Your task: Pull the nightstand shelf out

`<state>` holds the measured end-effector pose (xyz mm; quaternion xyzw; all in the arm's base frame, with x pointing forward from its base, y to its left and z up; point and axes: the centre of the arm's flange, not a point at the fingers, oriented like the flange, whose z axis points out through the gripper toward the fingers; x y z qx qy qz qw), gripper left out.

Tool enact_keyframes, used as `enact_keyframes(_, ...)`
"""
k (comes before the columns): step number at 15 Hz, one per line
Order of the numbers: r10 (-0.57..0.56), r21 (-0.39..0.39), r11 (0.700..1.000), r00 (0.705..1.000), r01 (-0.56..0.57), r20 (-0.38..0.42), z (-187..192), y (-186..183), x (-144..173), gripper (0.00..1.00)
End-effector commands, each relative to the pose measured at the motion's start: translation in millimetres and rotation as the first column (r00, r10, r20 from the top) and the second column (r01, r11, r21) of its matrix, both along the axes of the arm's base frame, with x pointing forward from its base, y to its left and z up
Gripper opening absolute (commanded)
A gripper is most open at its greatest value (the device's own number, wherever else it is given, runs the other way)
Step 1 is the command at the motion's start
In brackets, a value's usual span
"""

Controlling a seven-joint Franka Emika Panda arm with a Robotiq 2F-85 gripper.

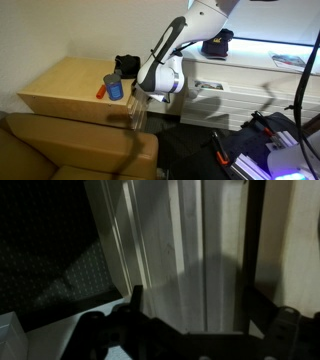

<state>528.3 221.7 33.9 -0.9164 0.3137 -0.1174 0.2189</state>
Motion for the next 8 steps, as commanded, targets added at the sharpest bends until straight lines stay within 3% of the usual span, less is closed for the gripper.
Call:
enact_keyframes(1,0.055,0.006,0.998,0.998,-0.055,-0.041,-19.2,13.2,-0.7,1.0)
enact_keyframes(8,0.148,-0.136,0.98,0.989,-0.144,0.021,-33.6,22.0,-5.8,1.0)
